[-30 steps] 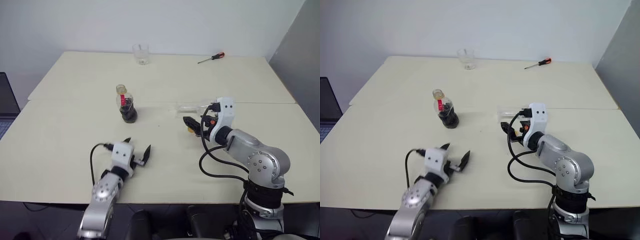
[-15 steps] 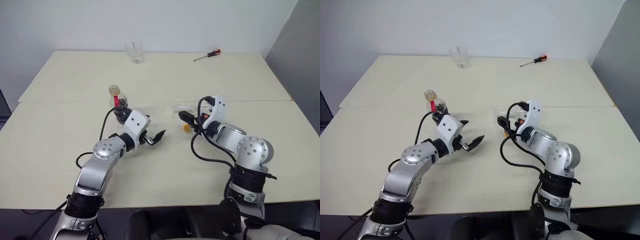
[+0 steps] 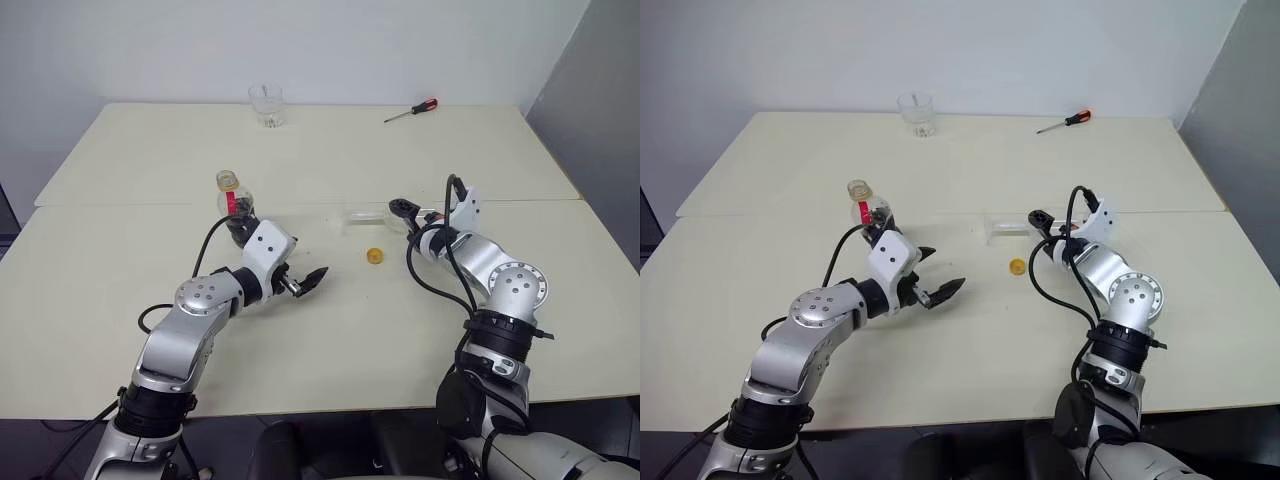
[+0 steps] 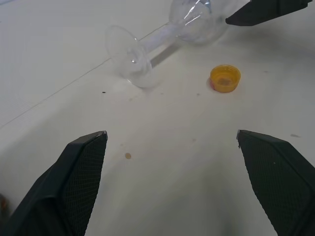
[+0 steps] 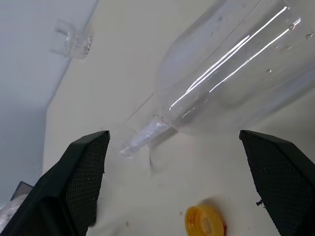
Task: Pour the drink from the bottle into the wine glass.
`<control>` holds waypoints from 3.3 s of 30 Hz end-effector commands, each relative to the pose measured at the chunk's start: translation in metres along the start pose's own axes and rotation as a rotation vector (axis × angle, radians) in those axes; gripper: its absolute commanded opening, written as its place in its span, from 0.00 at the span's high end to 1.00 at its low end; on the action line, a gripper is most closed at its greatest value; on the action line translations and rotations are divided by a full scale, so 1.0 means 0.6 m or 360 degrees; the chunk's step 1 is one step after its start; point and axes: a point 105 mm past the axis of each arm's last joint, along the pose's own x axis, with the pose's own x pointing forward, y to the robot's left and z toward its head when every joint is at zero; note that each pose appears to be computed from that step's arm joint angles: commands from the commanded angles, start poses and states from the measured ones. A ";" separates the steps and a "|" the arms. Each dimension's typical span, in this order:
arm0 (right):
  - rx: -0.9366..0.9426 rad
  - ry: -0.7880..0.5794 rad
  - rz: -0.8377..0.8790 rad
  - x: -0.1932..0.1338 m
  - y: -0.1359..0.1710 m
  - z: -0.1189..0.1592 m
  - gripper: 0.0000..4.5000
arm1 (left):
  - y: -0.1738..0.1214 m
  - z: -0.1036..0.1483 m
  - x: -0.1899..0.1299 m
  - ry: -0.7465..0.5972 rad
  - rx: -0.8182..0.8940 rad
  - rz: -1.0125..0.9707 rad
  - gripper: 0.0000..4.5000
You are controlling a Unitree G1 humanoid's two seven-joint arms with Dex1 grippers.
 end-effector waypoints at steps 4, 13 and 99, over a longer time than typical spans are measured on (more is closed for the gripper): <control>0.0120 0.0183 0.0325 0.007 0.116 -0.067 0.00 | -0.007 0.016 -0.001 -0.0071 0.0029 -0.0008 0.00; 0.0165 0.0304 0.0341 0.026 0.136 -0.111 0.00 | -0.007 -0.007 -0.006 -0.0002 0.0018 0.0000 0.00; -0.1309 -0.0270 0.0514 0.088 0.103 -0.135 0.97 | -0.008 -0.021 -0.015 0.0004 -0.0046 0.0106 0.00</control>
